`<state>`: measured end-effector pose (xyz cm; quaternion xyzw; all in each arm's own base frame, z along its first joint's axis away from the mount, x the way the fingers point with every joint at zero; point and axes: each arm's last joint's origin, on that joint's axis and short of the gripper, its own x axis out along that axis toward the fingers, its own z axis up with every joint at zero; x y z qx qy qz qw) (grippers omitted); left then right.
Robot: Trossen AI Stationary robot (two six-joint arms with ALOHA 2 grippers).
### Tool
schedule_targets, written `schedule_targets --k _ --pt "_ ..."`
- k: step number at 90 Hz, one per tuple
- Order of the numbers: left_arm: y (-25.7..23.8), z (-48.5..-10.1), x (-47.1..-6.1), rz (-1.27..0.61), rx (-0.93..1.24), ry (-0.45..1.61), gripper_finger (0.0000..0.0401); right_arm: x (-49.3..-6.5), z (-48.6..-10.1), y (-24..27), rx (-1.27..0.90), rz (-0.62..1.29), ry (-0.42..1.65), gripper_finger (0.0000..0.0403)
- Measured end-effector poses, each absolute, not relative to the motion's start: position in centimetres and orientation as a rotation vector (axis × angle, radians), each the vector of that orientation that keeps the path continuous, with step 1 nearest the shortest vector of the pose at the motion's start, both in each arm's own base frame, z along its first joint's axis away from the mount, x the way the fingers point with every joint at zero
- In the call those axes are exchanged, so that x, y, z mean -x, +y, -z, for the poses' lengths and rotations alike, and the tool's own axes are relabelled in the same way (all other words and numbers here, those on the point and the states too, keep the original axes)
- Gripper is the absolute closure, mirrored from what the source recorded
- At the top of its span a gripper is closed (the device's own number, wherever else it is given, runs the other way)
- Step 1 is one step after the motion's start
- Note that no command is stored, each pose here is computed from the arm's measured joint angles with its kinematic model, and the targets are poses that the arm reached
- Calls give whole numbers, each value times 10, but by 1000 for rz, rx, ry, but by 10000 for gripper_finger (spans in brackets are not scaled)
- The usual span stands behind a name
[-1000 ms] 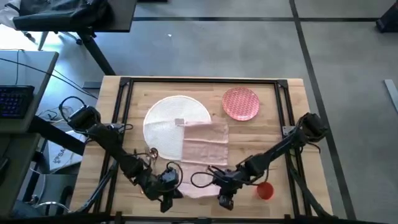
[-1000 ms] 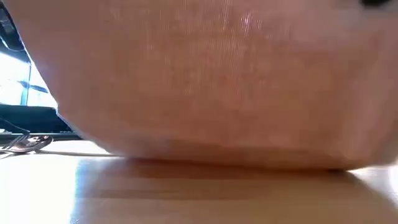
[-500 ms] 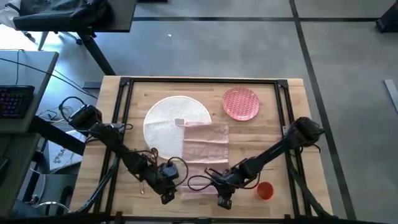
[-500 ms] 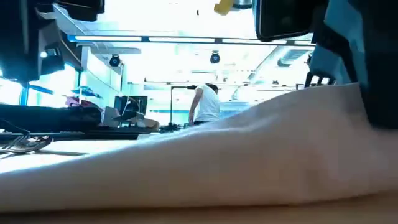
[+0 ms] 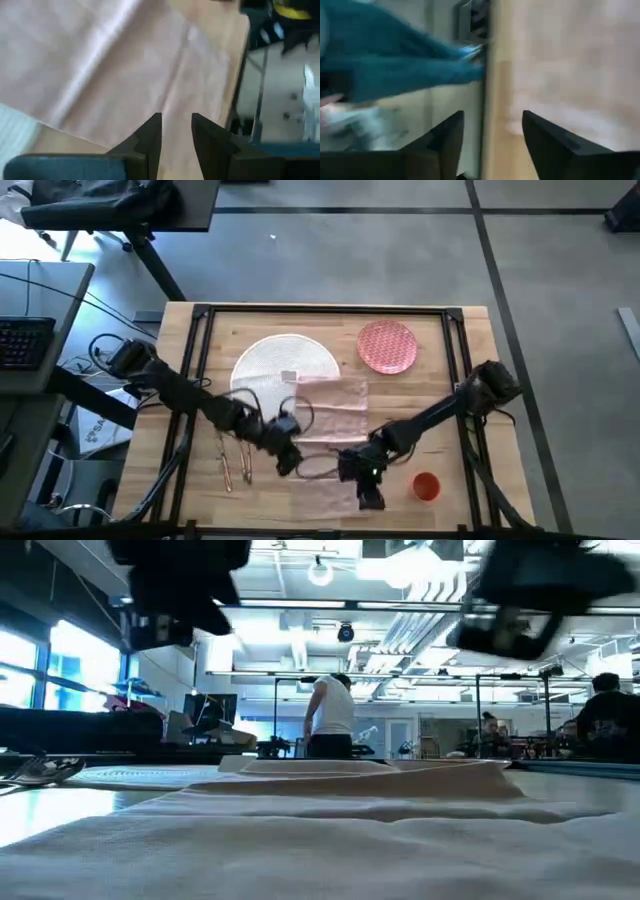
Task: Set table place
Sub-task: Fold the pink napkin
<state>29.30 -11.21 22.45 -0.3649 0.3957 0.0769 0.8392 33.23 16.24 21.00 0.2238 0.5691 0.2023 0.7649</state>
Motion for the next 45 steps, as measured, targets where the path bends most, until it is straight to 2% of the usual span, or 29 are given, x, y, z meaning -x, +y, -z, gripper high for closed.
schedule_targets --k 12,19,29,45 --pt "-67 -234 -288 -366 805 813 312 -315 -241 112 -293 -120 1202 207" --pt "-38 -232 -288 -465 804 842 312 -310 -255 80 -271 29 1161 211" --pt "-1 -226 -291 -501 785 874 312 -307 -256 31 -336 170 1139 222" --pt "37 -216 -297 -458 703 901 312 -306 -226 -43 -532 394 1103 240"
